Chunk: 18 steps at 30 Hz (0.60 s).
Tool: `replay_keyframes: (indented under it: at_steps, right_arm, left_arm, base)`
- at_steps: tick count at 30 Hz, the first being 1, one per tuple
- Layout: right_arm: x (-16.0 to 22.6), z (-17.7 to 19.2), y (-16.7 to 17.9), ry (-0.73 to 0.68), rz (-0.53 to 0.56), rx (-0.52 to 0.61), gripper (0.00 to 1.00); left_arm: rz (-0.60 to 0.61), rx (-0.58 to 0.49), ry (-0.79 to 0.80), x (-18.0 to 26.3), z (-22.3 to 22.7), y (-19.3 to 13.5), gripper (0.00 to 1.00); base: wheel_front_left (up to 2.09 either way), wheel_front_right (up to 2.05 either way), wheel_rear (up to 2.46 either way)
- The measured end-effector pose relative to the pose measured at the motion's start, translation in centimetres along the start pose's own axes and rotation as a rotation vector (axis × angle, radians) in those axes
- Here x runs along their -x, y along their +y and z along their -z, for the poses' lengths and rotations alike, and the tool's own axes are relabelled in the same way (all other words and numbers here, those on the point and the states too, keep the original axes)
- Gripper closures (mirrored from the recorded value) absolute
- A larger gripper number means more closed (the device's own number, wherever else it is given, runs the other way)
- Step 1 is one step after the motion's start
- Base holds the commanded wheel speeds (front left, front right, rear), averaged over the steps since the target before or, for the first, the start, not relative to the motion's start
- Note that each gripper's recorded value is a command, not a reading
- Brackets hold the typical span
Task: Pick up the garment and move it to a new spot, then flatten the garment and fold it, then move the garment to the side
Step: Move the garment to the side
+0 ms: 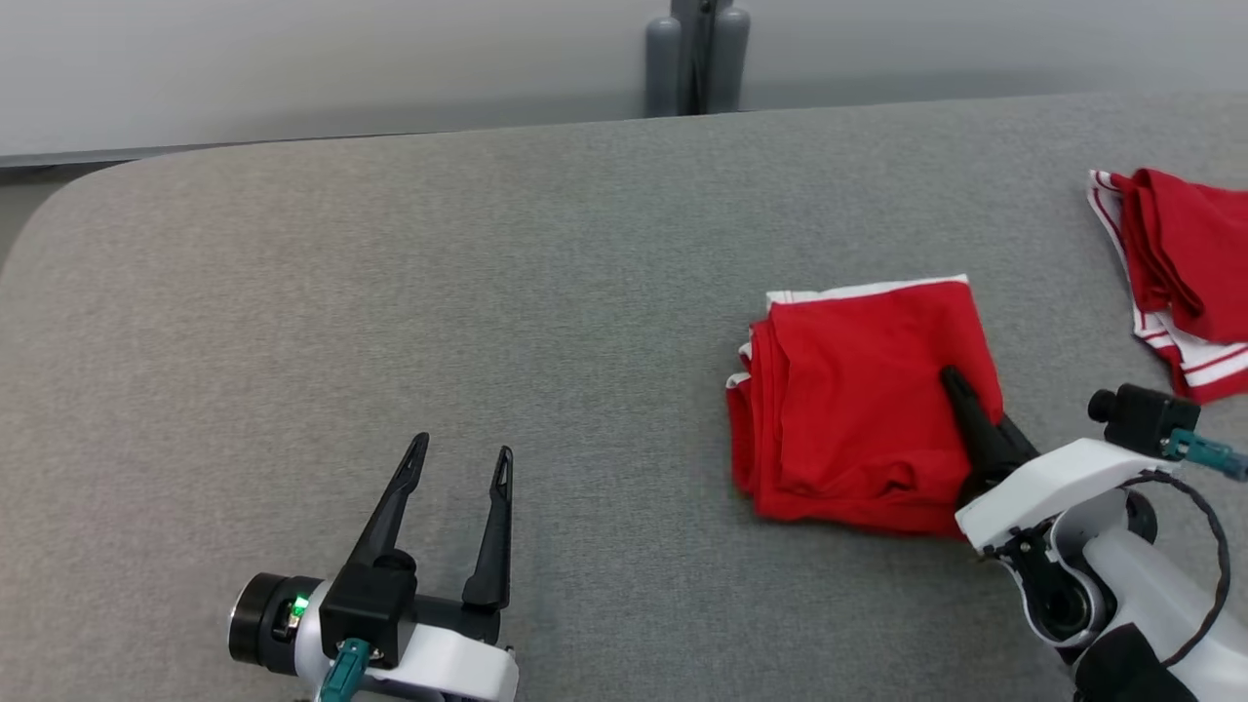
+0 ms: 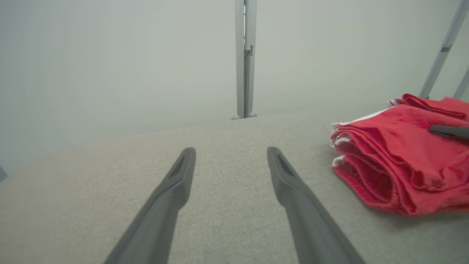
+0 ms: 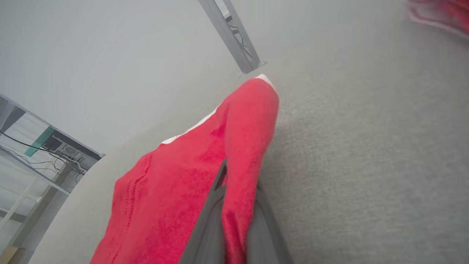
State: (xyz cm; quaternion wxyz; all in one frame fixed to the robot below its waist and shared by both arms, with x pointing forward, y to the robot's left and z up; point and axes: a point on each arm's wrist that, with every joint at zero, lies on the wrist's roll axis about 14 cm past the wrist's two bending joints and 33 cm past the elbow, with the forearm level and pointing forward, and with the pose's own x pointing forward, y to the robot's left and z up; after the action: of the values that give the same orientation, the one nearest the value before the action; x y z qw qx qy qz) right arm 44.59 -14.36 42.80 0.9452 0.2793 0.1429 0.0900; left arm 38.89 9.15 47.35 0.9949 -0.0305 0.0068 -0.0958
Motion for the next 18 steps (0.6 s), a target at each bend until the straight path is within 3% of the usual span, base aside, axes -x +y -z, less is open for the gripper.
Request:
replay_keyframes:
  at_steps: [18]
  right_arm:
    - [3.7,-4.0,-5.3,-0.162,0.166,0.047,1.00]
  left_arm:
    - [0.249,0.008,-0.010,-4.7,1.2,-6.6,0.00]
  base:
    - [0.00,0.00,0.00]
